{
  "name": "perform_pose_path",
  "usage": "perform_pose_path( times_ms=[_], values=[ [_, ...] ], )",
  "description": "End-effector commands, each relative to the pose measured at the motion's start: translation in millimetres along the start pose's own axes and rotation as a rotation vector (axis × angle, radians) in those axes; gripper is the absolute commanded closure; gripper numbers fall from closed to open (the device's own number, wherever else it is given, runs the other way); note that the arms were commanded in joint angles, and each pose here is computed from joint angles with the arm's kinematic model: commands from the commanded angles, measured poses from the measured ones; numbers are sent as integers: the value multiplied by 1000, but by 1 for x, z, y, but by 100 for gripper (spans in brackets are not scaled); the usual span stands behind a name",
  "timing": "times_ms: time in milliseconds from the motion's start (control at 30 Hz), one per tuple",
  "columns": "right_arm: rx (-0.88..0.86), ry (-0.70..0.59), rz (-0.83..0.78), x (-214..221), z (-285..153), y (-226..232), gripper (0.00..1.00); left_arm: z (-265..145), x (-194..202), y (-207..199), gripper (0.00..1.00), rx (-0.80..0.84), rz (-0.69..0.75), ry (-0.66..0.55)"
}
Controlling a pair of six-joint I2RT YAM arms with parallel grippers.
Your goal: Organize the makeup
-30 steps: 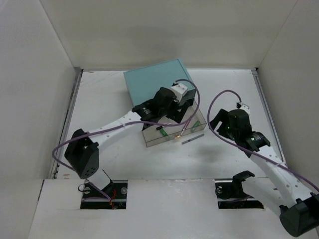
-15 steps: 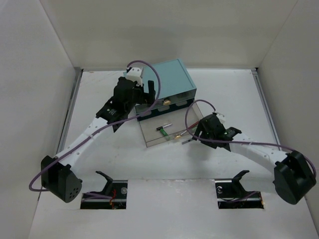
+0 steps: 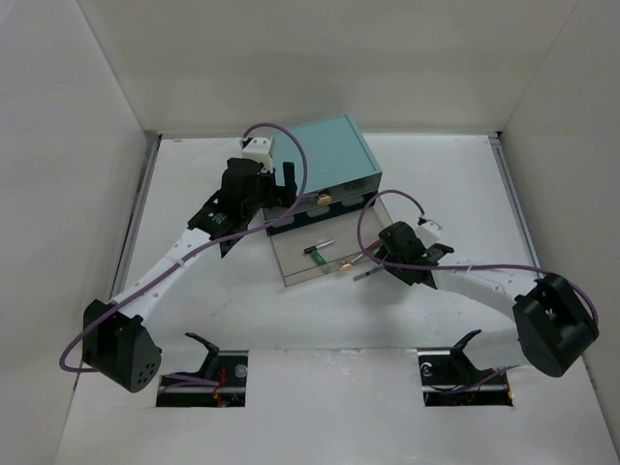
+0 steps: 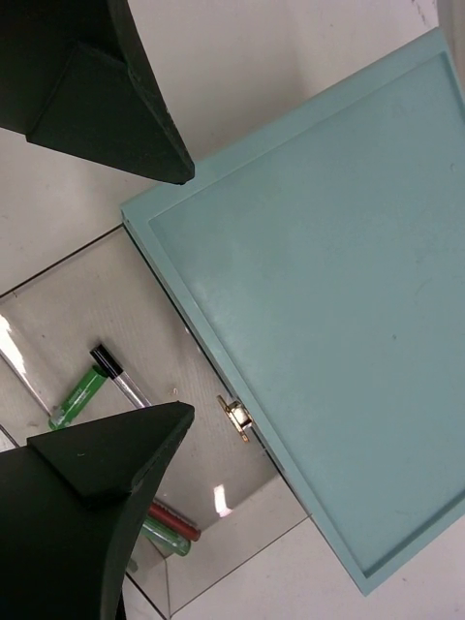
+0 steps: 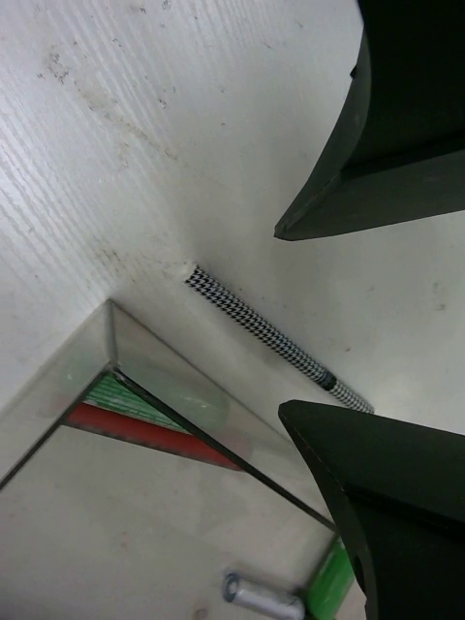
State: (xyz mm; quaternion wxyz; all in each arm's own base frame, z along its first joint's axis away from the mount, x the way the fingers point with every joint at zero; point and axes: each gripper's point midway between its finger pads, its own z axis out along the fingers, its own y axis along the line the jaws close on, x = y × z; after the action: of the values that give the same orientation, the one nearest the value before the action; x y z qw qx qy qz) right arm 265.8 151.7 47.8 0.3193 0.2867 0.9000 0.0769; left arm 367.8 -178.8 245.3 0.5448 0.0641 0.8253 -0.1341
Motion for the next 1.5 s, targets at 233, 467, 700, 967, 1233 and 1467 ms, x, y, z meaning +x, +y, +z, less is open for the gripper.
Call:
perform_pose_path(
  times_ms=[233, 467, 700, 967, 1233, 1467],
  values=[
    [10, -52, 115, 6, 17, 18, 33, -16, -25, 11, 2, -19, -42, -73],
    [72, -23, 109, 20, 25, 7, 60, -20, -27, 15, 3, -24, -51, -83],
    [189, 18, 41, 33, 25, -17, 70, -28, -34, 25, 3, -43, -67, -112],
    [277, 69, -16, 42, 14, -36, 82, -44, -42, 31, 5, -47, -98, -161],
    [251, 69, -7, 38, 1, -32, 98, -61, -54, 33, 6, -44, -107, -215],
    [133, -82, -30, -18, -48, -2, 100, -48, -39, 33, 6, -53, -99, -161]
  ],
)
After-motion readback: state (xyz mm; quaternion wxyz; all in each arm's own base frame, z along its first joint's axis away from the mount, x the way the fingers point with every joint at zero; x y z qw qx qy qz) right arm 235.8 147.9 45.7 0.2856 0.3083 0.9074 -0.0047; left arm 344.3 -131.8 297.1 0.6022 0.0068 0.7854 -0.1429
